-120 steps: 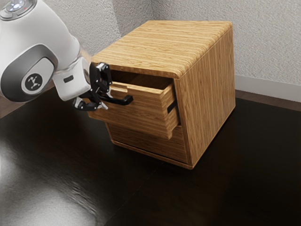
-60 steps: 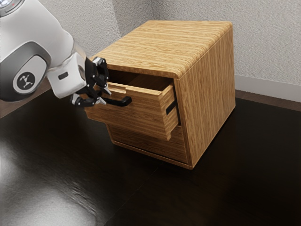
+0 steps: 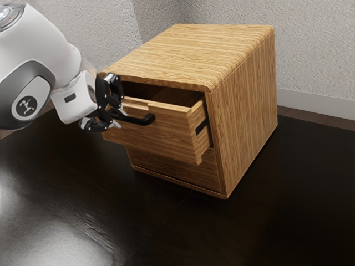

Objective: Pull the drawer handle with one arm to open the drawer

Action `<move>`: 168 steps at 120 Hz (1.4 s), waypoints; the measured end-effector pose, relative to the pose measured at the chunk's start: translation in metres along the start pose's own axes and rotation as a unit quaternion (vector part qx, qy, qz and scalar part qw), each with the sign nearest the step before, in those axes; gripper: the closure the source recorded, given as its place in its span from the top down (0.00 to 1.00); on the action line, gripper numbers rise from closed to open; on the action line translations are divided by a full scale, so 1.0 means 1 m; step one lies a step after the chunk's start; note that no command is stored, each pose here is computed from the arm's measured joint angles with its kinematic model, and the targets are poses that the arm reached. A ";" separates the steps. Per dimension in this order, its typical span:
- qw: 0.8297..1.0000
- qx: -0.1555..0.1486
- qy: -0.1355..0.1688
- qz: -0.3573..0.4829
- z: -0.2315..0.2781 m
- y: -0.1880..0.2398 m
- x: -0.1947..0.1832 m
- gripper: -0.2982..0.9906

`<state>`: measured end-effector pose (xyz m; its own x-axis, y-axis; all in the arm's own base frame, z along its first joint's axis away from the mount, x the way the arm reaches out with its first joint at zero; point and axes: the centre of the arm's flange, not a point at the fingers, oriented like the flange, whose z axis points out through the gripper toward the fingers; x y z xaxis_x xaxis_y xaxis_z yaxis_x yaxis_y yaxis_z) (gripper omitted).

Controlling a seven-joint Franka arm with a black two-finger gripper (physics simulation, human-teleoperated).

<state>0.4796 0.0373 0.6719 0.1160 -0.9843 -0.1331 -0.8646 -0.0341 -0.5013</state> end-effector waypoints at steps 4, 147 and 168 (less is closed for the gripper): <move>1.000 0.000 0.000 0.000 0.000 0.001 0.000 0.31; 1.000 0.017 0.007 -0.001 -0.027 0.073 0.003 0.31; 1.000 0.018 0.008 -0.009 -0.029 0.080 -0.005 0.33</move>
<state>0.3958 0.0341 0.6578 0.1240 -0.9861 -0.1105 -0.8437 -0.0462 -0.5349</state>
